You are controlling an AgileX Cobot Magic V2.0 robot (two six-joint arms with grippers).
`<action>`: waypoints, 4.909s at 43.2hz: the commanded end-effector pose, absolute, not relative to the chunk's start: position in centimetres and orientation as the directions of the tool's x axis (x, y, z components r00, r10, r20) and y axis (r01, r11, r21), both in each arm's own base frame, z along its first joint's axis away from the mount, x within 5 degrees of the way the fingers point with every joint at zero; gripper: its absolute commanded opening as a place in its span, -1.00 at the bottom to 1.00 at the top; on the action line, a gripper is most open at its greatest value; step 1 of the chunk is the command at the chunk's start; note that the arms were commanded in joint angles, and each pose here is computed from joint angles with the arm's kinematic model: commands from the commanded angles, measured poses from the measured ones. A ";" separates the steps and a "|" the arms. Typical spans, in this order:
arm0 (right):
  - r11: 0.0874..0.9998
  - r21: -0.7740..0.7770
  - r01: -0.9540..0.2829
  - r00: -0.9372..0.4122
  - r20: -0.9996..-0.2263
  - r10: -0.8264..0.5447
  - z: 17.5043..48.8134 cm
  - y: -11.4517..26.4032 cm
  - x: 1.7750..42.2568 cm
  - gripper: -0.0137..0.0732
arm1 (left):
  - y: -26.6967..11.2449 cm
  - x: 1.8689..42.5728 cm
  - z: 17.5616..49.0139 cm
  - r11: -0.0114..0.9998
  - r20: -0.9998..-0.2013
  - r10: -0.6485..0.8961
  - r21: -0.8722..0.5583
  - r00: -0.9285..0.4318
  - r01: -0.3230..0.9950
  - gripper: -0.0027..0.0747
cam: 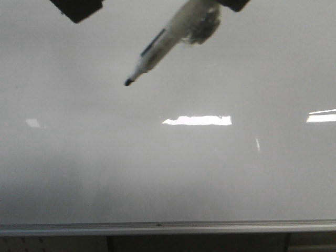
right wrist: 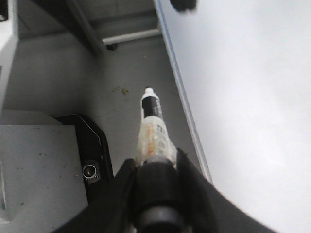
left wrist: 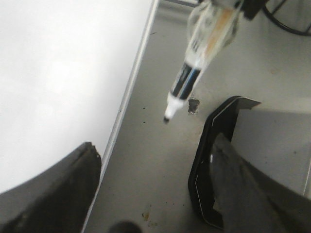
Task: Write number 2 on whiteboard
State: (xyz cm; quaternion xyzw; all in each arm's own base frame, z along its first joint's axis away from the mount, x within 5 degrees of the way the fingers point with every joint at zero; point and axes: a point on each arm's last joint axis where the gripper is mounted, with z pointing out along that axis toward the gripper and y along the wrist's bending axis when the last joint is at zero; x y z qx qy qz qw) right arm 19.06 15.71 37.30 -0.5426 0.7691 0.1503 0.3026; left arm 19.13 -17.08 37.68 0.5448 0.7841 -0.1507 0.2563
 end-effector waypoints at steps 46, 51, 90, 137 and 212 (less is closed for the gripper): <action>0.955 -0.011 -0.298 -0.303 -0.947 -0.105 32.4 3.9 13.3 -0.60 | -4.9 14.1 37.5 0.896 -0.764 0.272 -0.021 -0.585 0.443 0.29; 0.953 -0.008 -0.302 -0.349 -0.930 -0.118 32.3 4.1 14.2 -0.60 | -6.1 13.6 37.3 0.858 -0.749 0.374 0.055 -0.548 0.511 0.26; 0.955 -0.099 -0.279 -0.051 -0.992 -0.118 33.7 6.9 23.3 -0.60 | -5.5 14.1 35.4 0.932 -0.772 0.290 0.092 -0.566 0.351 0.20; 0.968 -0.155 -0.197 -0.236 -0.951 -0.201 28.5 5.0 28.2 -0.60 | -5.5 14.1 35.4 0.932 -0.772 0.285 0.085 -0.568 0.353 0.20; 0.423 -0.040 -0.905 -0.320 -0.591 -0.741 35.0 10.8 15.9 -0.60 | -14.4 14.6 37.6 0.318 -0.751 0.647 0.107 -0.133 0.942 0.20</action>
